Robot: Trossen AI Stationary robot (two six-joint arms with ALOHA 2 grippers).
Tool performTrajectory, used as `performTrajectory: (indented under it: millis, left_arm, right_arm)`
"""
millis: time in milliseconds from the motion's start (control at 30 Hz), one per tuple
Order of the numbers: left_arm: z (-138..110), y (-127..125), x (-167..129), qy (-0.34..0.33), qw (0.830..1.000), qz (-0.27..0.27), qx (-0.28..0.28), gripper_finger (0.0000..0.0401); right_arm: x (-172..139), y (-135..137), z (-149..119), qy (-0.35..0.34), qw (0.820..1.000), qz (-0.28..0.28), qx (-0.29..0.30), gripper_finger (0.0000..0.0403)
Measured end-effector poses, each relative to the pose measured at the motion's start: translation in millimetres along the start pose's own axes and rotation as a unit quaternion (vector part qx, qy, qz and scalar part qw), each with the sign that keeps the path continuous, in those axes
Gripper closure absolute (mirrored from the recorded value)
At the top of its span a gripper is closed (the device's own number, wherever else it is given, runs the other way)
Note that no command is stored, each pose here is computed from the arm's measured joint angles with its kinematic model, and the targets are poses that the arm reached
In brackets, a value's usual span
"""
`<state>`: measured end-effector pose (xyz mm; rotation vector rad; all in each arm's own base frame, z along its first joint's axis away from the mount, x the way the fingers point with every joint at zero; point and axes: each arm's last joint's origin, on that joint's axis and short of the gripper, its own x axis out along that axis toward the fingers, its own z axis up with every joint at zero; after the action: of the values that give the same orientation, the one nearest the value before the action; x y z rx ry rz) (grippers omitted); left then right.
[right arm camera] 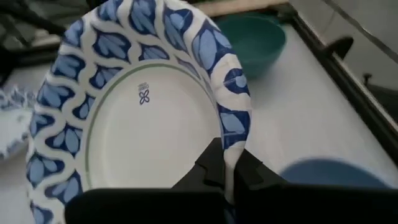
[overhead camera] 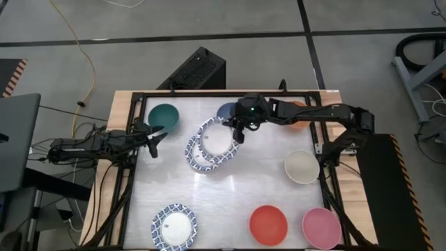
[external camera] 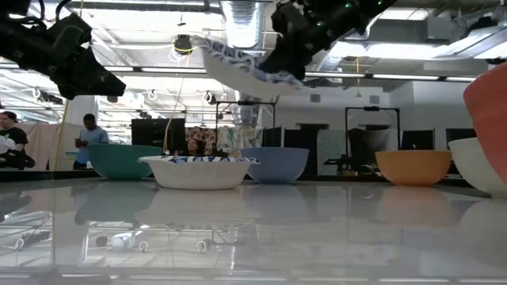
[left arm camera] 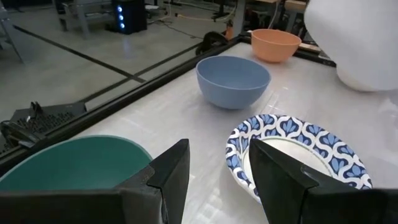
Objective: Nest bowls inside each other
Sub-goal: Stack the top-right blue patterned bowl on top of the top-left blue patterned bowl
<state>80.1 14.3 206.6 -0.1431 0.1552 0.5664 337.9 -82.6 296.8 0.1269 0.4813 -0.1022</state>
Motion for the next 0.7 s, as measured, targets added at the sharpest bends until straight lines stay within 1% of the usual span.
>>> performTrajectory:
  millis: [67, 233, 300, 500, 633, 700]
  left_arm:
    - [0, 0, 0, 0.000, 1.000, 0.000, 0.000, 0.0245]
    - [0, 0, 0, -0.002, 1.000, 0.000, 0.007, 0.0245]
    - [0, 0, 0, -0.002, 1.000, 0.000, 0.007, 0.0245]
    - [0, 0, 0, 0.000, 1.000, -0.003, 0.008, 0.0245]
    - [0, 0, 0, 0.000, 1.000, -0.003, 0.008, 0.0245]
    - [0, 0, 0, 0.001, 1.000, -0.004, 0.008, 0.0245]
  right_arm:
    - [6, -2, 0, 0.003, 1.000, -0.004, 0.018, 0.0388]
    - [35, -10, 6, 0.012, 0.998, -0.007, 0.069, 0.0388]
    - [47, -12, 8, 0.023, 0.997, -0.007, 0.076, 0.0388]
    - [76, -17, 8, 0.101, 0.990, -0.014, 0.095, 0.0388]
    - [90, -19, 4, 0.120, 0.988, -0.013, 0.096, 0.0388]
    - [92, -22, 2, 0.127, 0.987, -0.006, 0.101, 0.0388]
